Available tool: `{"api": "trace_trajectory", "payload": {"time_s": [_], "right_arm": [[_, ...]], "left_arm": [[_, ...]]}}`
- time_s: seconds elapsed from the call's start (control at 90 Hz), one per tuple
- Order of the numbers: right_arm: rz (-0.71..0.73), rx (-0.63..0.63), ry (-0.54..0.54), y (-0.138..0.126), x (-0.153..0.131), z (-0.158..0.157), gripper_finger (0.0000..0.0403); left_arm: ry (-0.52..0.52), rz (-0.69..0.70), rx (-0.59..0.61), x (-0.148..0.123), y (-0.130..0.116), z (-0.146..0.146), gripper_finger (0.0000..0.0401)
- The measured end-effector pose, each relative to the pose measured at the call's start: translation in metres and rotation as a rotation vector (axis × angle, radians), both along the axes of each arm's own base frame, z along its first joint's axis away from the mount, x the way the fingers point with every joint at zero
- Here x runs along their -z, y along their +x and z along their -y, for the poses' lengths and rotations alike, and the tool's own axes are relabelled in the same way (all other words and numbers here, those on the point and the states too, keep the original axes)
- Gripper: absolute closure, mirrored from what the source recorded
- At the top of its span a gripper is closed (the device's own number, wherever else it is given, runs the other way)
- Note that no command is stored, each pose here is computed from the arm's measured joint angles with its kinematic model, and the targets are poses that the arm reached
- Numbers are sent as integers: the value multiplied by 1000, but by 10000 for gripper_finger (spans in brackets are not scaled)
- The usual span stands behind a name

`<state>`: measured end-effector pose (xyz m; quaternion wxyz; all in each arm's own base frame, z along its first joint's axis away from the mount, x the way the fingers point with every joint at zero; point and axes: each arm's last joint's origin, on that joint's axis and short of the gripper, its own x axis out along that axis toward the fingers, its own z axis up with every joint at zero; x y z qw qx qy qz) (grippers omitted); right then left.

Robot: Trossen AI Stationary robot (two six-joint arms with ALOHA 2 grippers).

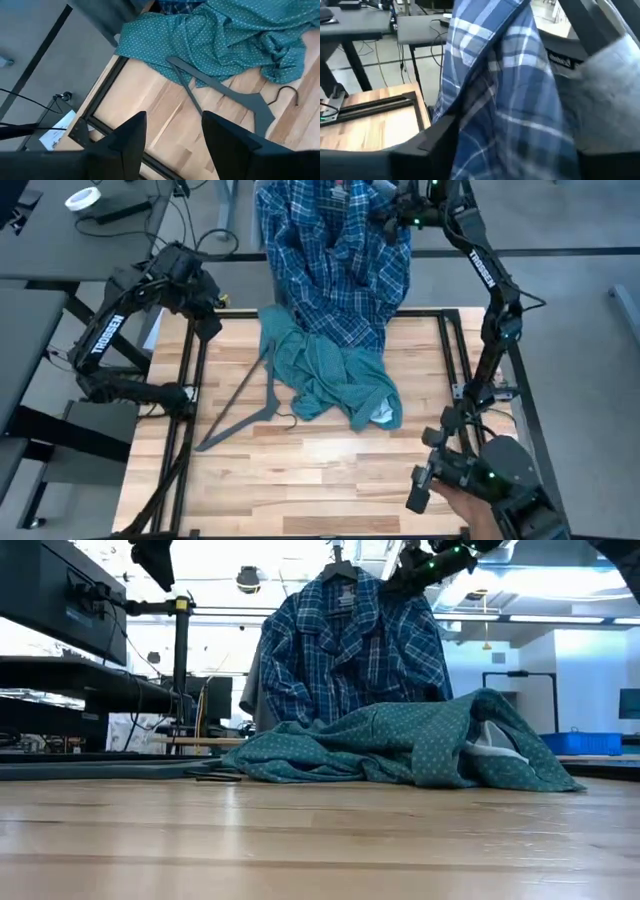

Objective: Hang clothes
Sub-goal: Unhang the blue polo shirt from the hanger rack

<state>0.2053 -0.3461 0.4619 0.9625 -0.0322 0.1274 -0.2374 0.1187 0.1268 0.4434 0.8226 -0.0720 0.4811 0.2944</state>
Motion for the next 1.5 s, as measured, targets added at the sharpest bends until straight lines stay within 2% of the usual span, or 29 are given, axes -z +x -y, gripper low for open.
{"api": "trace_trajectory", "payload": {"time_s": [0.056, 0.089, 0.133, 0.233, 0.367, 0.467, 0.633, 0.722, 0.822, 0.944, 1.0, 1.044, 1.089, 1.233, 1.3, 1.356, 1.422, 1.5], "right_arm": [[5, 70, 14, 1, 0, 1, 296], [0, 90, 11, -1, 0, 3, 312], [-11, 81, 5, -5, 1, 4, 312], [-3, 171, -9, -15, -11, 0, 312], [32, 176, -69, -33, -36, -15, 312], [56, 150, -102, -37, -52, -33, 312], [19, 71, -59, -32, -63, -76, 312], [-21, 26, -65, -26, -70, -105, 312], [-59, 28, -61, -16, -73, -133, 312], [-114, 31, -54, 2, -70, -158, 312], [-123, 36, -64, 10, -71, -168, 312], [-135, 54, -77, 16, -71, -175, 312], [-150, 73, -89, 24, -69, -182, 312], [-195, 116, -124, 47, -63, -198, 312], [-219, 135, -137, 56, -60, -204, 312], [-227, 147, -145, 59, -59, -208, 312], [-232, 145, -148, 61, -59, -212, 312], [-230, 128, -147, 64, -59, -218, 312]], "left_arm": [[2, 0, -1, 0, 1, -1, 228], [2, -1, -2, 0, 1, -1, 228], [3, -1, -3, 0, 1, -1, 228], [3, -1, -6, 0, 1, -1, 228], [2, 7, -17, 0, 1, -2, 228], [20, 15, -22, -1, 1, -2, 228], [103, 42, -41, -15, -1, 0, 228], [188, 152, -47, -36, 0, 5, 228], [324, 368, -16, -69, 6, 15, 228], [501, 617, 160, -108, 15, 40, 228], [574, 676, 244, -118, 26, 48, 228], [619, 698, 266, -122, 38, 54, 228], [662, 679, 257, -121, 51, 57, 228], [820, 434, 157, -103, 110, 60, 228], [884, 400, 132, -99, 135, 65, 228], [952, 395, 70, -102, 148, 68, 228], [1033, 323, -55, -105, 156, 68, 228], [1070, 231, -148, -102, 163, 65, 228]]}}
